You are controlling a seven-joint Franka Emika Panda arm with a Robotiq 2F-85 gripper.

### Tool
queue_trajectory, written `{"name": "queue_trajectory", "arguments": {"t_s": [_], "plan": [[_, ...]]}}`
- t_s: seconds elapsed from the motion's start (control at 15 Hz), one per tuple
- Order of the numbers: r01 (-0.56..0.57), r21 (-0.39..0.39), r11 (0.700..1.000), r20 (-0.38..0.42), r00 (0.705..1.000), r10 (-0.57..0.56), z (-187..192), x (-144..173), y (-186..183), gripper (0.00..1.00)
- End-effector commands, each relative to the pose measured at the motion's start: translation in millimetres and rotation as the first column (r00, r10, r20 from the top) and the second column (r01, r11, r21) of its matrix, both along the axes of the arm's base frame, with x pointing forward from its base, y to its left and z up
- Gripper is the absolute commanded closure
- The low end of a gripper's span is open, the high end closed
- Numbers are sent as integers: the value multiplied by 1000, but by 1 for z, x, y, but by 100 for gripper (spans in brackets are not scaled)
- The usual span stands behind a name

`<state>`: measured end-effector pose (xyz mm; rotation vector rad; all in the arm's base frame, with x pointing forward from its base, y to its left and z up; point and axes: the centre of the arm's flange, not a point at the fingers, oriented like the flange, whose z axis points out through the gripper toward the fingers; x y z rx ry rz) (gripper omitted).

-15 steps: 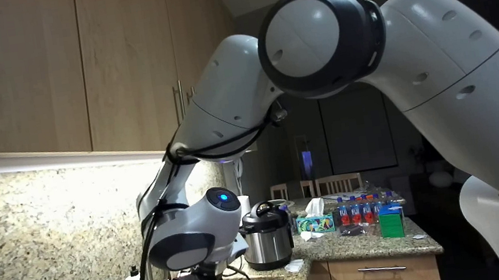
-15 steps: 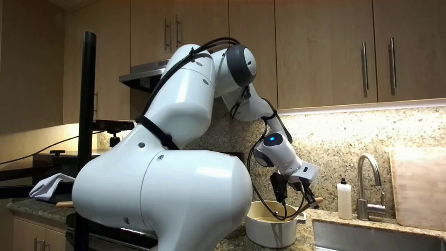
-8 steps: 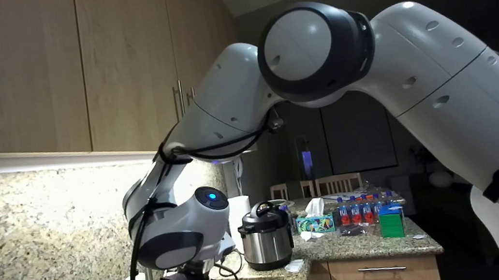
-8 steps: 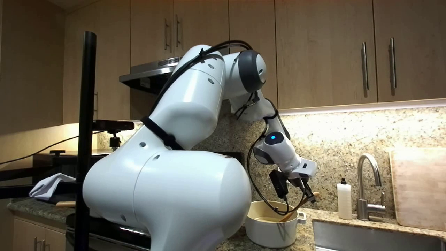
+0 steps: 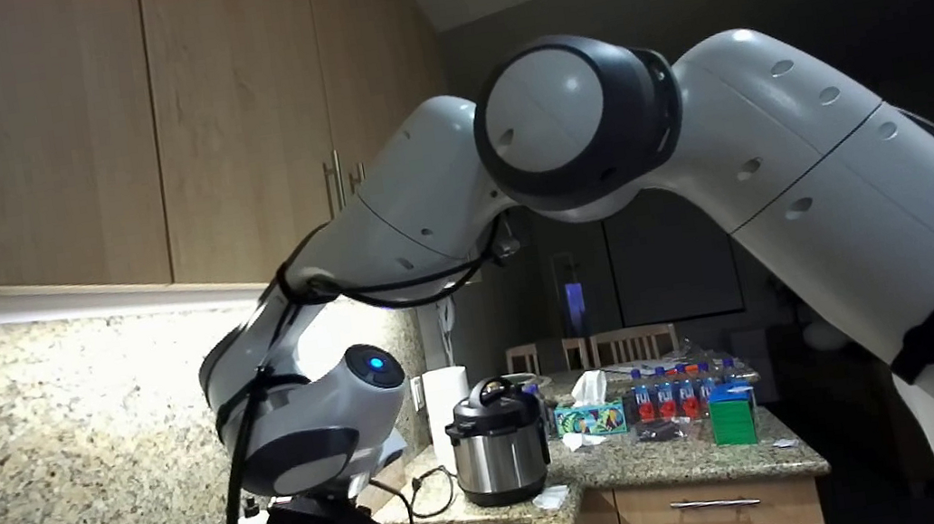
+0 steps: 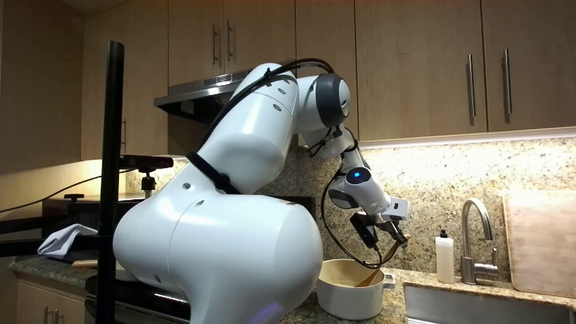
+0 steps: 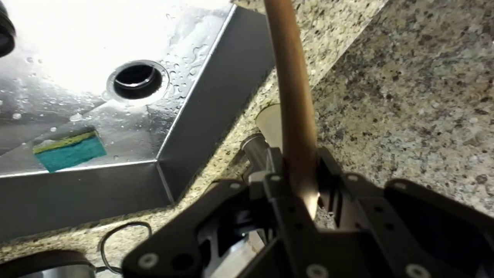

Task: Use the cooking stick to stir the contents in the white pot

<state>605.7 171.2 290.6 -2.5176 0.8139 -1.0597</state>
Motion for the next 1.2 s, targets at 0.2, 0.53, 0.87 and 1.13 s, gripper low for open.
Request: {"name": "queue_trajectory", "arguments": {"t_s": [0.2,0.53,0.87,1.13], "plan": [[-132,-12,991,69,989,132,22,46,12,94],[-272,18,962,64,961,270,16,66,25,94],[-371,101,923,36,929,369,-7,63,33,94],[-367,134,921,9,929,369,-27,49,34,94]]}}
